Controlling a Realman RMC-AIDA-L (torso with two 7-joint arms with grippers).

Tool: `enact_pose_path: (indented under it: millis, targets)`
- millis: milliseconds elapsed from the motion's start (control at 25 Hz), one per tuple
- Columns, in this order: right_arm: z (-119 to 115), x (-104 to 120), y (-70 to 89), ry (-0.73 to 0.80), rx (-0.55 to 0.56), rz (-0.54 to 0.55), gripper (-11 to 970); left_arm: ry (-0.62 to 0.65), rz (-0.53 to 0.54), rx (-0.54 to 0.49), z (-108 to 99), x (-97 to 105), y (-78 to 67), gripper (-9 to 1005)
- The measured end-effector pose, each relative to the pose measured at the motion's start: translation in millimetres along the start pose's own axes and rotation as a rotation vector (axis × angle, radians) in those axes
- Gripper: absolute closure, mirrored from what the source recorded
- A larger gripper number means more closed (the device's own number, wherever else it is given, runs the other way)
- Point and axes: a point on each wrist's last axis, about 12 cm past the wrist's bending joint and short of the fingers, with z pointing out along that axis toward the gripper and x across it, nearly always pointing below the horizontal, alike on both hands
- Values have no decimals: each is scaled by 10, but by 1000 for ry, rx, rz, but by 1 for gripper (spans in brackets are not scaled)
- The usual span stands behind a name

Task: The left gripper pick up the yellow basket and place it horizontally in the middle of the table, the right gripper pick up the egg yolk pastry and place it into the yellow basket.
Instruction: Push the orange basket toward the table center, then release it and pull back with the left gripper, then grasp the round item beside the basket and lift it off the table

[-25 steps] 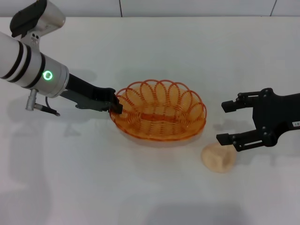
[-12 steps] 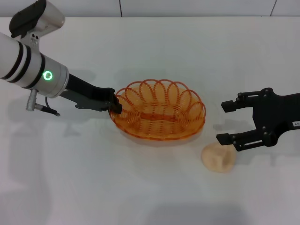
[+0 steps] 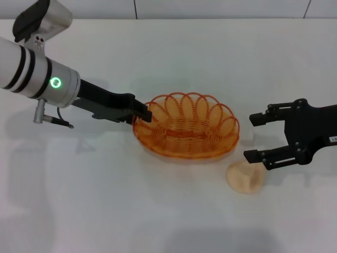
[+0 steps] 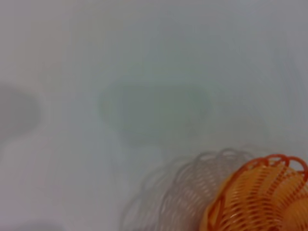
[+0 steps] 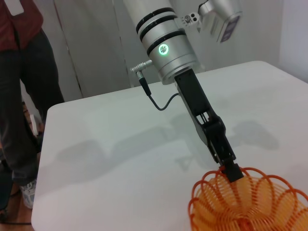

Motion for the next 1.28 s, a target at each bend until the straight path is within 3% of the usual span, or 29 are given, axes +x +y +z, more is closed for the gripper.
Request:
enact_pose_path:
  millis: [120,320,560,680,960,1280]
  targets:
    - [-8,8,0,1,2,3,160,-3,11,11,-18,-6,-8,715]
    - [-16,13,-2,0,5,6,160,-1,35,20,-52,-14,-21,481]
    - [-23,26,-2,-3,7,14,160,-22,81,11,-185,-32,-4,279]
    - [-21,40,-4,-1,6,20,159,-36,124,18,-241,-43,-10,103]
    - [7,83,-9,19,2,26,160,-94,276,66,-377,0,47,106]
    - [109,144,-5,56,-13,34,159,-113,558,45,-524,80,117,108]
